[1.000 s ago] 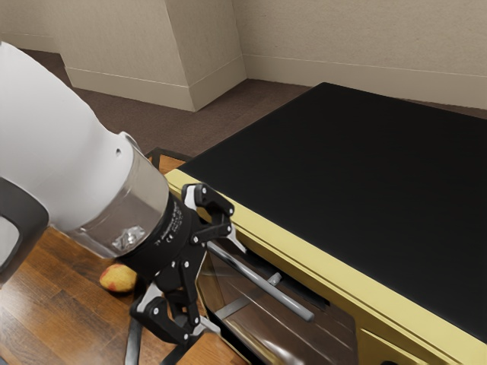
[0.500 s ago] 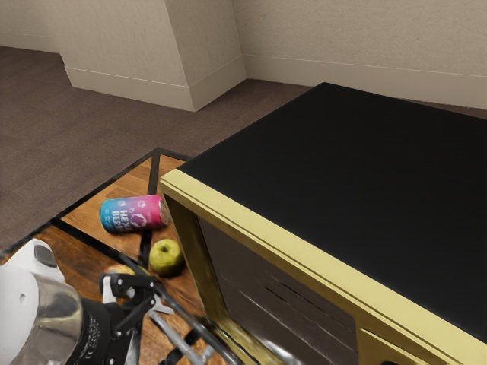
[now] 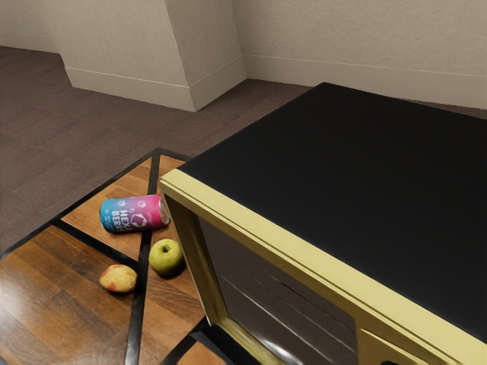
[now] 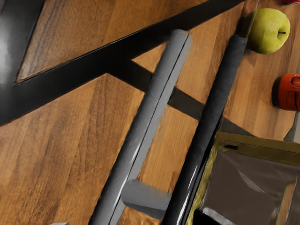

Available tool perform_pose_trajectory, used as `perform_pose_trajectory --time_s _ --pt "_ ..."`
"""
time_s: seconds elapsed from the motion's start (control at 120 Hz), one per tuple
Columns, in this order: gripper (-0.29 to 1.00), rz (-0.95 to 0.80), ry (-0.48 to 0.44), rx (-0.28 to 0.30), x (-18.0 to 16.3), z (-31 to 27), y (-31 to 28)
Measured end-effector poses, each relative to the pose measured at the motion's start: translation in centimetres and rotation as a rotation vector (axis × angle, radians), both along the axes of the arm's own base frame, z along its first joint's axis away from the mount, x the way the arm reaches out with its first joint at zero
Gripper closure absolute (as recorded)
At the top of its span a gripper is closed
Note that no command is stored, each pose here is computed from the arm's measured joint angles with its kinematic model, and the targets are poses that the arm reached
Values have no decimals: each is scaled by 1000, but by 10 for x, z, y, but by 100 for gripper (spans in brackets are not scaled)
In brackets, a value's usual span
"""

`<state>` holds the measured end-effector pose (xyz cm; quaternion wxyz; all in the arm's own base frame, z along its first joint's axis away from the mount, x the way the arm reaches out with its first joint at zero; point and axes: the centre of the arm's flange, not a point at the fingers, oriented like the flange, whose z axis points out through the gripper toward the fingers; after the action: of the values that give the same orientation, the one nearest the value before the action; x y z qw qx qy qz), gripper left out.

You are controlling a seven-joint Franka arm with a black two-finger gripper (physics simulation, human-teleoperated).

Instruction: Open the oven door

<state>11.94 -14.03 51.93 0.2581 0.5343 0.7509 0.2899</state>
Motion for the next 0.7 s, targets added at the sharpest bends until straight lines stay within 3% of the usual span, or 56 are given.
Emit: perform_pose_trajectory --time_s 0.033,0.125,0.242,0.275,0.308,0.367,0.433,0.483,0.575,0.7 --pt "44 2 3 24 -12 6 -10" --pt "23 21 -13 72 -50 36 -31" --pt "13 54 -28 97 -96 67 -47" --pt "11 59 -37 73 -109 88 -45" --pt "10 65 -5 -27 -106 142 -27" --pt "8 89 99 -211 -63 234 26" --pt "6 186 185 -340 23 323 78" --pt "5 290 266 -402 97 346 123" --pt "3 468 424 -416 181 314 173" --pt "1 654 596 -410 217 239 212"
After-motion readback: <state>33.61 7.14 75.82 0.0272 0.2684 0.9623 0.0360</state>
